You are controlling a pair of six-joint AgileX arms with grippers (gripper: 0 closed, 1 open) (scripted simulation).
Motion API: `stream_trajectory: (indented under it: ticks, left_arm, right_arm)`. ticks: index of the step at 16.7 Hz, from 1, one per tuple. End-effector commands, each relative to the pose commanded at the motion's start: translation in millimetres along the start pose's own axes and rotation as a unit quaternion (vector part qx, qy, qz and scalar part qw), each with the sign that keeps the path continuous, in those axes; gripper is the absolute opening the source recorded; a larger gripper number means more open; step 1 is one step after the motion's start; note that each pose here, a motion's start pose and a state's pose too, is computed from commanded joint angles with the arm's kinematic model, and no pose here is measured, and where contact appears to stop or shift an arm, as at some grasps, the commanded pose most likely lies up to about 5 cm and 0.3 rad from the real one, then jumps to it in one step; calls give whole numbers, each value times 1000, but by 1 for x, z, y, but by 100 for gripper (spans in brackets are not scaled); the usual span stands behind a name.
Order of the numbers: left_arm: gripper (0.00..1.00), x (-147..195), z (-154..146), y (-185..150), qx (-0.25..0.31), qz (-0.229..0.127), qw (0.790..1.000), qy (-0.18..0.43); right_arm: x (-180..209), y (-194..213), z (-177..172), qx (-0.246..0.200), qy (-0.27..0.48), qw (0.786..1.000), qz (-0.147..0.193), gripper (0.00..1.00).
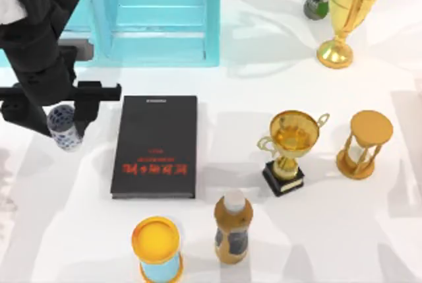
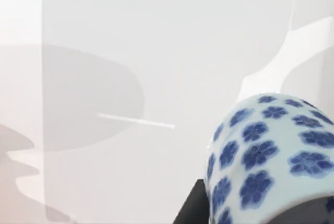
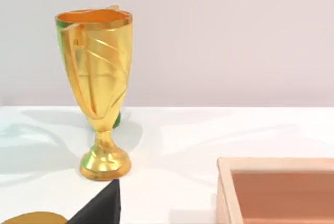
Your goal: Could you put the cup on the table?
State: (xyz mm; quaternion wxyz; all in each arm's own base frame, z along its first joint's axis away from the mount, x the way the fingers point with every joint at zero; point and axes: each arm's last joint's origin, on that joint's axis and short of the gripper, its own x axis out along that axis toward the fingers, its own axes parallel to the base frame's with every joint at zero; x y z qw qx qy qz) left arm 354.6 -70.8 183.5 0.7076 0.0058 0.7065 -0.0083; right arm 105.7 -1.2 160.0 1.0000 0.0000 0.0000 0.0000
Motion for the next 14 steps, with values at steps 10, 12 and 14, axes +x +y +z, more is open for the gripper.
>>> stream_trajectory:
  ticks: [10,12,14]
  left_arm:
    - [100,0,0,0,0,0,1000,0]
    - [100,0,0,0,0,0,1000,0]
    - [100,0,0,0,0,0,1000,0]
  right_arm:
    - [0,0,0,0,0,1000,0,100]
    - [0,0,0,0,0,1000,0,100]
    - [0,0,0,0,0,1000,0,100]
